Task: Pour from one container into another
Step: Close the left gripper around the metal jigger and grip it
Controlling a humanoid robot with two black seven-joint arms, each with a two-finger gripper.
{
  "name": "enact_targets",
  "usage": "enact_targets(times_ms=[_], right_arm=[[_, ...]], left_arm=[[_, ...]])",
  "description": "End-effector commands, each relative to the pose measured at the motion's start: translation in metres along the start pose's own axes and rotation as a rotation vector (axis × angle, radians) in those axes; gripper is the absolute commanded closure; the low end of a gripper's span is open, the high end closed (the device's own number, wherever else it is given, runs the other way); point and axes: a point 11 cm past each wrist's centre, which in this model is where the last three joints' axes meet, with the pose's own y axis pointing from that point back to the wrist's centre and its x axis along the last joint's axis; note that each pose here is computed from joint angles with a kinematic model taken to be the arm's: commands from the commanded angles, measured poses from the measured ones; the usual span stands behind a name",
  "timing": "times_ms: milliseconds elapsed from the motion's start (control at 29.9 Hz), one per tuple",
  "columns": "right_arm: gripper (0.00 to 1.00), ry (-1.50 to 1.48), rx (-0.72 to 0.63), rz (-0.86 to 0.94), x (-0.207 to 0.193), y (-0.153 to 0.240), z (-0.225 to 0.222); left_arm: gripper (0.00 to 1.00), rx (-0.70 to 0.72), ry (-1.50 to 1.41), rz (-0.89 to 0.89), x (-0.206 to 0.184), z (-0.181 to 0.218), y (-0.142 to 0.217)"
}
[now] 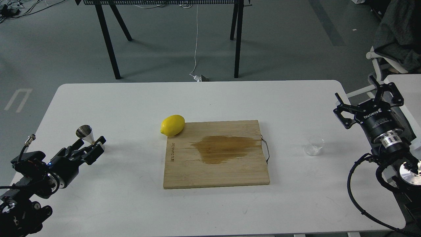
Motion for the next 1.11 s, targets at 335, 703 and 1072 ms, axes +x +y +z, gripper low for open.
enact_targets(times_ms=[335, 703, 1072], right_arm=[[0.01, 0.005, 0.001, 0.005, 0.002, 0.002, -0.002], [0.01, 0.005, 0.001, 0.006, 0.002, 0.002, -0.002], [0.01, 0.014, 0.001, 0.011, 0.004, 0.004, -0.005]], left_arm=[[0.01, 0.015, -0.009, -0.014, -0.006, 0.001, -0.014], [0.03, 0.032, -0.013, 0.004, -0.002, 0.003, -0.028], [0.08, 0.041, -0.020, 0.001, -0.003, 0.003, -0.033]])
